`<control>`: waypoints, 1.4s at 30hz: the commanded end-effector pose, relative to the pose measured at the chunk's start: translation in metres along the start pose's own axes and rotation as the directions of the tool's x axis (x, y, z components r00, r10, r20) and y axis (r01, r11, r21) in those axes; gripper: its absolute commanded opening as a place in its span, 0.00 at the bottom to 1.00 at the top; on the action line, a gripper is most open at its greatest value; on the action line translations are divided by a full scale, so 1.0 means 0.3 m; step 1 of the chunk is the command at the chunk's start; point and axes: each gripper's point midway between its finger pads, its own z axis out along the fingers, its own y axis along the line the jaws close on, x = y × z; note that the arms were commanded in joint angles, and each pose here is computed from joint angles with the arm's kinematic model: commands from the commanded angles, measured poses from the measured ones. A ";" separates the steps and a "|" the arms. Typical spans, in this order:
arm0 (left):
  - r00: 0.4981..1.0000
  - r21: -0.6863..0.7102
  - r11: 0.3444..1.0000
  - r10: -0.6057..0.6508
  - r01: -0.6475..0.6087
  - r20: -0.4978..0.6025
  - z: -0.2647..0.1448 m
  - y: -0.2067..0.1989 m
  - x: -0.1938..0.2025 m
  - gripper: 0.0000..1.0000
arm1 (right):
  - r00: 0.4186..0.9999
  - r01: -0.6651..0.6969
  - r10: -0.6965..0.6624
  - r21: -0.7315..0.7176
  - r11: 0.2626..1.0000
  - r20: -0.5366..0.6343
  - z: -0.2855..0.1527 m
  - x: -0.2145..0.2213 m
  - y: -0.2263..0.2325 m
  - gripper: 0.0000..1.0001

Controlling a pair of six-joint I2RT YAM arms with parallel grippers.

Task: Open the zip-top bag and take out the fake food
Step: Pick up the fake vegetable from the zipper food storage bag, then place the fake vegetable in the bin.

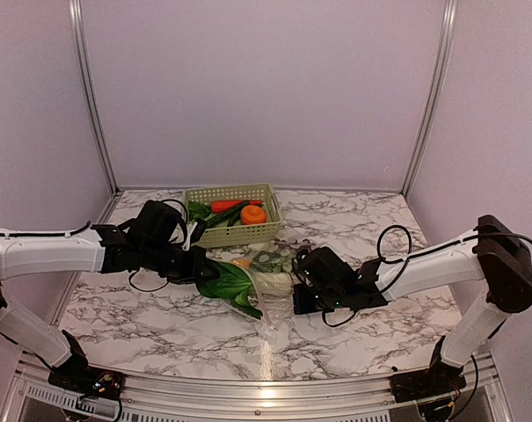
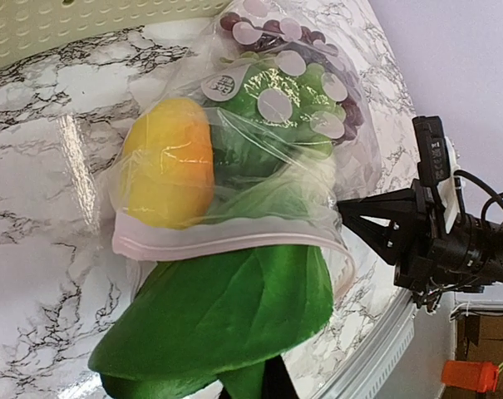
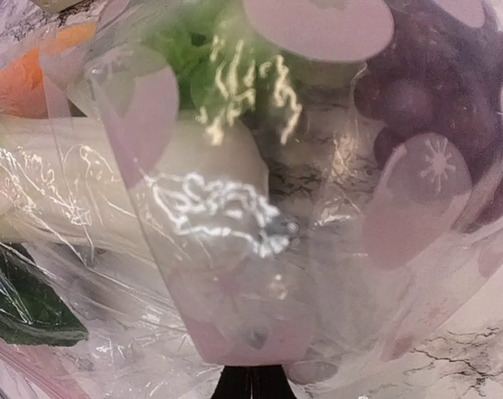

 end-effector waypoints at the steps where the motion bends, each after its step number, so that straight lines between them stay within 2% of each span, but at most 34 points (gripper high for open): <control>1: 0.998 0.121 0.992 0.031 -0.037 0.051 -0.065 -0.121 -0.076 0.00 | 0.999 0.016 -0.012 0.115 0.993 -0.035 0.003 0.027 -0.089 0.00; 7: 0.995 0.198 0.976 0.097 -0.095 0.000 -0.076 -0.248 -0.037 0.00 | 0.999 0.025 -0.022 0.137 0.990 -0.027 0.023 -0.003 -0.077 0.00; 11: 0.994 0.179 0.978 0.110 -0.106 -0.016 -0.095 -0.255 -0.002 0.00 | 1.000 0.008 -0.006 0.144 0.990 -0.014 0.030 -0.021 -0.081 0.00; 16: 0.992 0.042 0.992 0.122 -0.123 0.036 -0.172 -0.188 -0.017 0.00 | 1.000 -0.008 0.009 0.157 0.987 -0.004 0.019 -0.028 -0.107 0.00; 28: 0.971 0.074 0.976 0.191 -0.204 0.146 -0.419 -0.270 -0.042 0.00 | 1.000 0.012 -0.013 0.119 0.993 0.014 -0.025 -0.062 -0.079 0.00; 33: 0.949 0.050 0.973 0.209 -0.227 0.238 -0.509 -0.306 -0.114 0.00 | 1.000 0.021 -0.023 0.096 0.995 0.017 -0.035 -0.073 -0.060 0.00; 42: 0.885 -0.020 0.980 0.189 -0.199 0.425 -0.602 -0.323 -0.327 0.00 | 0.999 0.032 -0.034 0.065 0.997 0.034 -0.064 -0.105 -0.031 0.02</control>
